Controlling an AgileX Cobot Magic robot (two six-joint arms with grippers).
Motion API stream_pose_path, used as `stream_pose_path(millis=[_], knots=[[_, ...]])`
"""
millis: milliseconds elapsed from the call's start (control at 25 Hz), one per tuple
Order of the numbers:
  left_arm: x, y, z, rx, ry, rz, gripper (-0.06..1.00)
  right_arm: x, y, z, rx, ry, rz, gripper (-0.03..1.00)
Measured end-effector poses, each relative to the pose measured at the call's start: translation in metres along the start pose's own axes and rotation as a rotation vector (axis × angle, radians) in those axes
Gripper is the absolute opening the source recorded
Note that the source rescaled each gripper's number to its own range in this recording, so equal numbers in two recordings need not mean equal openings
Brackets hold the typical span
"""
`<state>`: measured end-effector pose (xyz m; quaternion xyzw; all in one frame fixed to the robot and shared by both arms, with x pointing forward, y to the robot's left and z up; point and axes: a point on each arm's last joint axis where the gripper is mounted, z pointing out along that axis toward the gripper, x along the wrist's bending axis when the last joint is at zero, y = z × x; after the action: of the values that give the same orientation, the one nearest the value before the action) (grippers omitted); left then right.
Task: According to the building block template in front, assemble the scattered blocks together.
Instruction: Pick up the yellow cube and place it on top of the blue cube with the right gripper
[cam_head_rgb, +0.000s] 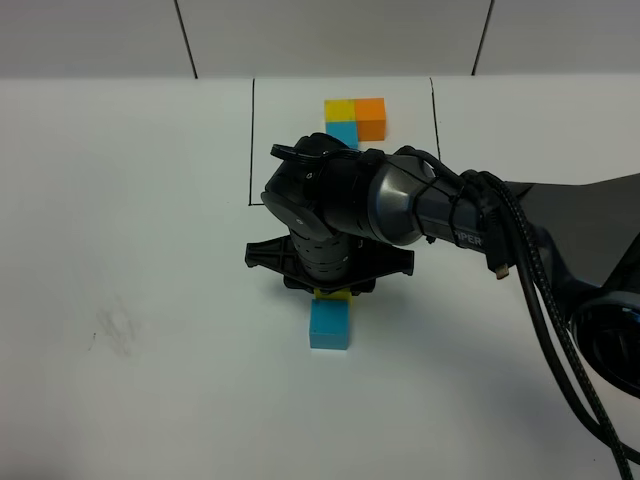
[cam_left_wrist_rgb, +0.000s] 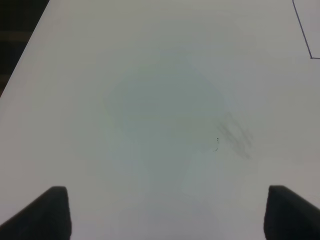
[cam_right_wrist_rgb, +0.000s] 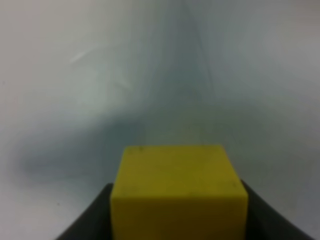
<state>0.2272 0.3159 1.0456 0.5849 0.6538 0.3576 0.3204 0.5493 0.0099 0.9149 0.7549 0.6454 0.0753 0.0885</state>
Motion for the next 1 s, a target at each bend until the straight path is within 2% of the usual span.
stream_pose_path(millis=[1000], knots=[[0.000,0.000,0.000,0.000,0.000,0.000,0.66,0.002,-0.005,0.019,0.037,-0.025,-0.016,0.04]])
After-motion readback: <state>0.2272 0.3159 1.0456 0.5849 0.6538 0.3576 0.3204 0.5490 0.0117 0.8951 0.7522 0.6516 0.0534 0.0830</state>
